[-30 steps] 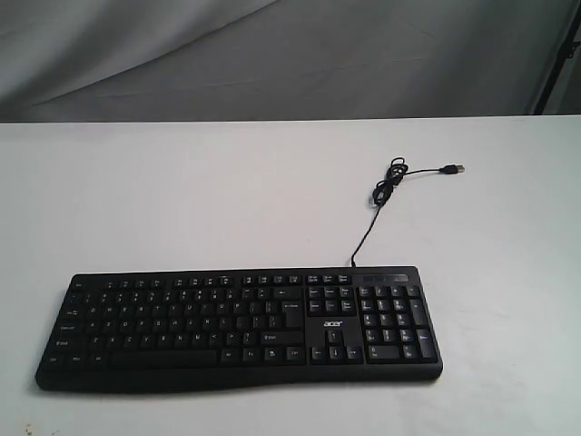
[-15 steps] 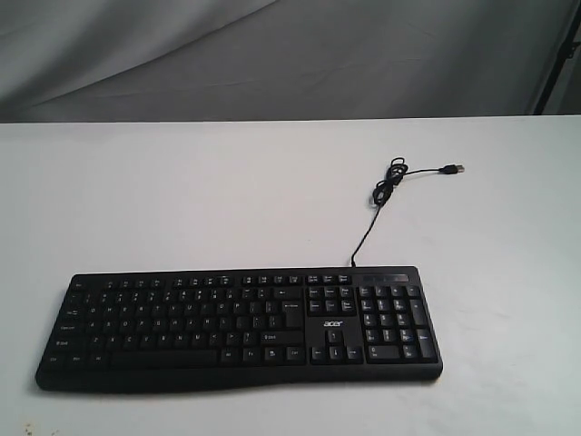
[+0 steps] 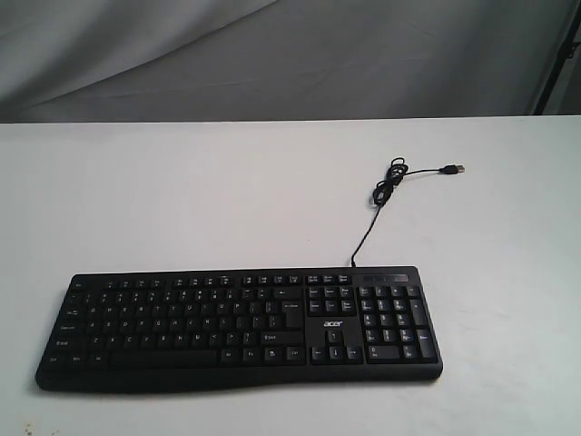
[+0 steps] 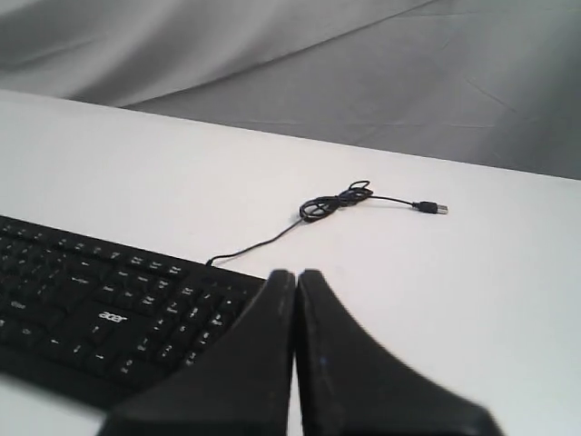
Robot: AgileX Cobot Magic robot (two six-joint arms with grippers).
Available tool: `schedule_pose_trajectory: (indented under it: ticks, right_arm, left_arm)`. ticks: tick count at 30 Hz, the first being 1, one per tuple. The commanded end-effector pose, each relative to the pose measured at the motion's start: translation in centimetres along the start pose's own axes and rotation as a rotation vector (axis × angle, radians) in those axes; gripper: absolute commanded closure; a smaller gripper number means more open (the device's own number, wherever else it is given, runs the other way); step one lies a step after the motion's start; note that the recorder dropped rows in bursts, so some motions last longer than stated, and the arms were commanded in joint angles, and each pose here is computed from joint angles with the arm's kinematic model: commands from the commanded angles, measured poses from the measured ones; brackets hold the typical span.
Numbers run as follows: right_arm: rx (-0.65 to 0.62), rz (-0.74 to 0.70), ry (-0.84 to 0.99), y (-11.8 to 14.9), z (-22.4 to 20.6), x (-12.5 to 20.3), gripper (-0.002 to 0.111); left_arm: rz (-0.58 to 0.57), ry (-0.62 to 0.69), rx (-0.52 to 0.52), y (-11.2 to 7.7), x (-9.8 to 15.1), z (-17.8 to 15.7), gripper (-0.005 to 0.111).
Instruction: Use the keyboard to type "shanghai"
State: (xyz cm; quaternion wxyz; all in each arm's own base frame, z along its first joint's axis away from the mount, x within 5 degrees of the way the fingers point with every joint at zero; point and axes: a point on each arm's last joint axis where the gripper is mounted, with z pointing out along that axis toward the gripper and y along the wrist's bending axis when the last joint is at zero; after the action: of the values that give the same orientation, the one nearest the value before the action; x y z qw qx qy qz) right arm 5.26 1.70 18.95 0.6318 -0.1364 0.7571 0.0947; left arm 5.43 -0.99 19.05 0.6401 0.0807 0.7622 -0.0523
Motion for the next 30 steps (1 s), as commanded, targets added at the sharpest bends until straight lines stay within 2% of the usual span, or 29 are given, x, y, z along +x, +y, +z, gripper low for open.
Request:
schedule_pose_trajectory:
  ticks: [1,30]
  right_arm:
    - [0.029,-0.070,0.059,-0.27,-0.04,0.63,0.108]
    - [0.028,-0.067,0.067,-0.26,-0.04,0.70,0.108]
  left_arm:
    - [-0.001,-0.004,0.004,-0.02,0.08,0.01,0.107]
    - [-0.001,-0.004,0.004,-0.02,0.08,0.01,0.107]
